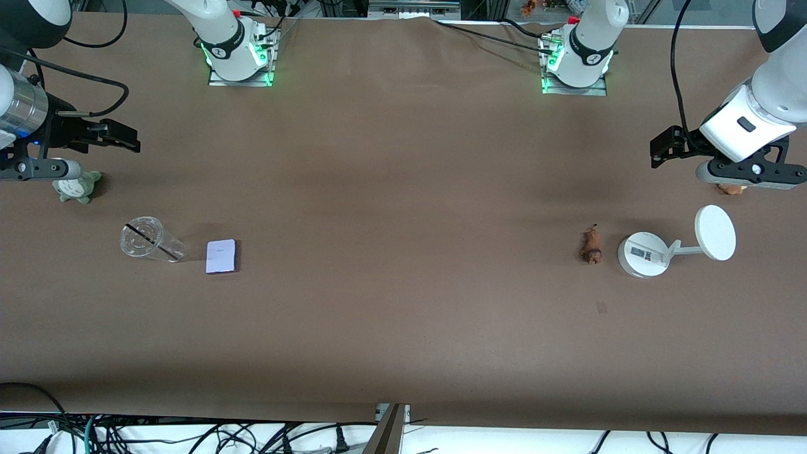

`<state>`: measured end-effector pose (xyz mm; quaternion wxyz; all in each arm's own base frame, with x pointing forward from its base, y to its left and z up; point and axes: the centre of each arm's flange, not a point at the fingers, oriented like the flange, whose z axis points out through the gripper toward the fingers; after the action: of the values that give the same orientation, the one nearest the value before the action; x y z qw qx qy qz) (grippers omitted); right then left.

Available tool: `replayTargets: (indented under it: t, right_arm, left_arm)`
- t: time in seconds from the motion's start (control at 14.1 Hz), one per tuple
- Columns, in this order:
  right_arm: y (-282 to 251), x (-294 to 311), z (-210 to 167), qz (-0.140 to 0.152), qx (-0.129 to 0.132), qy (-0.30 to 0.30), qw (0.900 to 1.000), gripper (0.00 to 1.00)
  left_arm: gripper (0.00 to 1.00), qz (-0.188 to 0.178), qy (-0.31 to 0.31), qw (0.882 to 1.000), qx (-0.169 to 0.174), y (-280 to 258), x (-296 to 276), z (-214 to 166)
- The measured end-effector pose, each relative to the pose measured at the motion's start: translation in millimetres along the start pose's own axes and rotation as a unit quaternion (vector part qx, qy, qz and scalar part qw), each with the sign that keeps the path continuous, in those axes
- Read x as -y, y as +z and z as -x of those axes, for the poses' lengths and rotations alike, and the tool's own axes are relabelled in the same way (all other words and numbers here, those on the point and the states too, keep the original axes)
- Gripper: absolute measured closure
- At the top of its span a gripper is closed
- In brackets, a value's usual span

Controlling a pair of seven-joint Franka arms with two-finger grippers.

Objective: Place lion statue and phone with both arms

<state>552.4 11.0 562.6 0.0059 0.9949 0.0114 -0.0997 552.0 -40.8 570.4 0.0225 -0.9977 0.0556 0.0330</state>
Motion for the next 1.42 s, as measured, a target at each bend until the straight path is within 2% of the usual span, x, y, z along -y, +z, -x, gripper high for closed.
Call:
replayTargets:
  t: [1.42]
  right_arm:
    - [0, -2, 0, -0.003, -0.001, 0.000, 1.000, 0.00]
  left_arm:
    - [0.00, 0.001, 0.003, 1.000, 0.001, -2, -2, -12]
